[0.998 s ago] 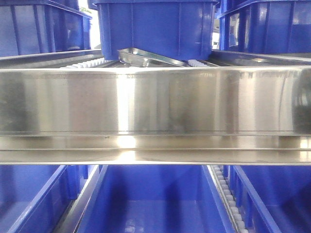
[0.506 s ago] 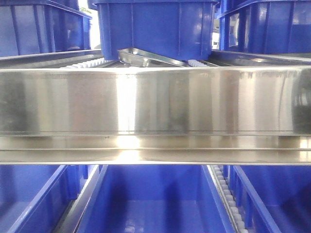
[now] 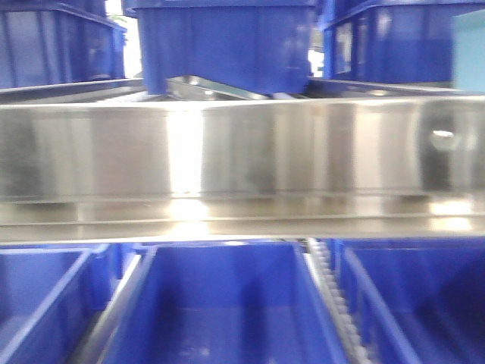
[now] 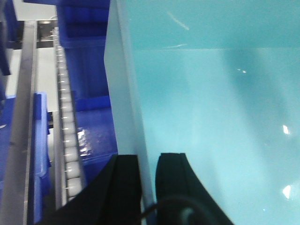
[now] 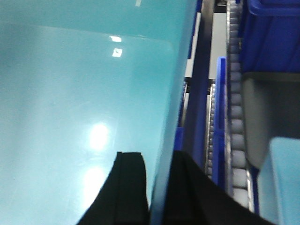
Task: Move two blue bins to right shelf middle
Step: 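Back the base away from the shelf holding the teal bin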
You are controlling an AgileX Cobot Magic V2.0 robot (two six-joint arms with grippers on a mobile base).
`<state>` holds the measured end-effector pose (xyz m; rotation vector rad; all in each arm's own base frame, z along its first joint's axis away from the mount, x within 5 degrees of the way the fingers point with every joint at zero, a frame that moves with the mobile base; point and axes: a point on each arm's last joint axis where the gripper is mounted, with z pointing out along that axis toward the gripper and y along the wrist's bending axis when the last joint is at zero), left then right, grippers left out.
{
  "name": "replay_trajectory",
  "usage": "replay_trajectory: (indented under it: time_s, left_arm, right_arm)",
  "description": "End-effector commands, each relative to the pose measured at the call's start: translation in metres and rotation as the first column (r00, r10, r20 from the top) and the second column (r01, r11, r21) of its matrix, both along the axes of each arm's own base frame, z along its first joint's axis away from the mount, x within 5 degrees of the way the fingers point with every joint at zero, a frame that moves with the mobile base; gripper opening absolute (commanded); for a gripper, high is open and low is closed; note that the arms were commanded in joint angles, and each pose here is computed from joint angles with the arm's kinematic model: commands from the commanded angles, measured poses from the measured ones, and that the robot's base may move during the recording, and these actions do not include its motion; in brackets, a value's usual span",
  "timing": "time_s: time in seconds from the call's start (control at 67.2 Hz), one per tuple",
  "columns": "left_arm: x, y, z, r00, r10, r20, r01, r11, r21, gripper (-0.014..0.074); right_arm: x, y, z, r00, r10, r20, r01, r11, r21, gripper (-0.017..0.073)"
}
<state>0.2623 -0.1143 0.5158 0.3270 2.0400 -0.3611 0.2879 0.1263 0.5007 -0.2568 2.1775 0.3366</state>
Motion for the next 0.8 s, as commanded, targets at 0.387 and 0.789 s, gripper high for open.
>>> replay_trajectory:
  time_s: [0.387,0.789]
  left_arm:
    - [-0.0054,0.0007,0.0123,0.997,-0.015,0.072,0.018,0.999,-0.043,-0.0111]
    - [-0.0054,0.0007,0.0123,0.997,-0.015,0.072,0.018,0.999,-0.043,-0.0111]
  right_arm:
    - [-0.0006,-0.0029,0.0071,0.998,-0.001,0.056,0.002,1.0,-0.016,-0.0151]
    - [-0.0006,-0.0029,0.0071,0.998,-0.001,0.056,0.002,1.0,-0.016,-0.0151]
